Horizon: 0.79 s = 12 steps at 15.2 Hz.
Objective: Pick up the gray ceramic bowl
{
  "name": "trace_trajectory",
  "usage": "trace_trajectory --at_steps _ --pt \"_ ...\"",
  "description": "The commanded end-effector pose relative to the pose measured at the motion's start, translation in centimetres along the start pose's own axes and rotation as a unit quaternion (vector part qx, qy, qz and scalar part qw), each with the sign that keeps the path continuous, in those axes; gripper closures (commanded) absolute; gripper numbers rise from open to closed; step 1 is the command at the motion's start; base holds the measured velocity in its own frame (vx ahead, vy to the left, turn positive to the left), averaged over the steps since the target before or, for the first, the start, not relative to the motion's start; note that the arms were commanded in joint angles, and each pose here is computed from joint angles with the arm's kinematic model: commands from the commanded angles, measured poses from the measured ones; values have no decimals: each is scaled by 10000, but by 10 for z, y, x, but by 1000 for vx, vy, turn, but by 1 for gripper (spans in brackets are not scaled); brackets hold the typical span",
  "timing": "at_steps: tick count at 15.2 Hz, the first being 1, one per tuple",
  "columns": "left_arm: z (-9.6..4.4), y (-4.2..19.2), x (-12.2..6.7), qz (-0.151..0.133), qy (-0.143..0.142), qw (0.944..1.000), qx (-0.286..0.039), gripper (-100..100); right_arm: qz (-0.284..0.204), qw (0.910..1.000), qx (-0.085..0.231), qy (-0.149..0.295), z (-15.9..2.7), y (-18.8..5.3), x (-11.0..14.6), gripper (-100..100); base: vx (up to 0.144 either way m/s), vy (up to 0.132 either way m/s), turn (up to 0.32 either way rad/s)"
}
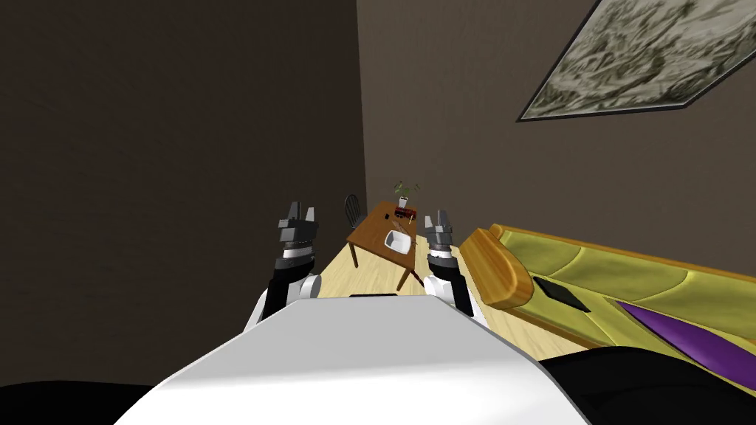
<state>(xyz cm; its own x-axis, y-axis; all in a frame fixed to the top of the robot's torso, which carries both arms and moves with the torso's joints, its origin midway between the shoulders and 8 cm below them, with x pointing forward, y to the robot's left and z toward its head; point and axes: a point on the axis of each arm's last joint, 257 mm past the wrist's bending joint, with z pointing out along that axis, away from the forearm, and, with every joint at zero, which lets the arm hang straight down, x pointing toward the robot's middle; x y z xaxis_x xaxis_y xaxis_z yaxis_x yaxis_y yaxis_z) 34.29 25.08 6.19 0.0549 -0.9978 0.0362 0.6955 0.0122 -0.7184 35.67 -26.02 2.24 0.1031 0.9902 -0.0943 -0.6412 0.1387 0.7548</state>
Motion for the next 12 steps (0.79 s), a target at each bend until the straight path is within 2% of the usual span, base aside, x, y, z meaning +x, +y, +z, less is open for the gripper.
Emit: trace_trajectory --at_steps 1,2,3,4,5,6,7,8,9,10,11,12 --pt "0 0 0 0 0 10000 0 0 -397 9984 297 268 -6 -19 6 -100 24 17 160" --pt "0 0 0 0 0 10000 0 0 -401 9984 297 278 -6 -19 6 -100 24 12 113" --pt "0 0 0 0 0 10000 0 0 -643 9959 476 427 -11 -30 9 -100 24 12 114" --pt "0 0 0 0 0 10000 0 0 -643 9959 476 427 -11 -30 9 -100 22 11 92" --pt "0 0 0 0 0 10000 0 0 -901 9920 667 578 -16 -42 11 -100 24 17 127" --pt "0 0 0 0 0 10000 0 0 -901 9920 667 578 -16 -42 11 -100 26 14 96" --pt "0 0 0 0 0 10000 0 0 -1170 9866 868 731 -23 -54 13 -100 26 17 141" --pt "0 0 0 0 0 10000 0 0 -1174 9866 868 731 -23 -54 13 -100 23 17 105" --pt "0 0 0 0 0 10000 0 0 -1437 9797 1080 886 -30 -68 14 -100 27 18 132" --pt "0 0 0 0 0 10000 0 0 -1458 9794 1078 888 -30 -68 14 -100 29 16 117" --pt "0 0 0 0 0 10000 0 0 -1699 9713 1299 1043 -39 -82 14 -100 33 17 126" --pt "0 0 0 0 0 10000 0 0 -1753 9703 1294 1050 -39 -82 14 -100 31 15 120"
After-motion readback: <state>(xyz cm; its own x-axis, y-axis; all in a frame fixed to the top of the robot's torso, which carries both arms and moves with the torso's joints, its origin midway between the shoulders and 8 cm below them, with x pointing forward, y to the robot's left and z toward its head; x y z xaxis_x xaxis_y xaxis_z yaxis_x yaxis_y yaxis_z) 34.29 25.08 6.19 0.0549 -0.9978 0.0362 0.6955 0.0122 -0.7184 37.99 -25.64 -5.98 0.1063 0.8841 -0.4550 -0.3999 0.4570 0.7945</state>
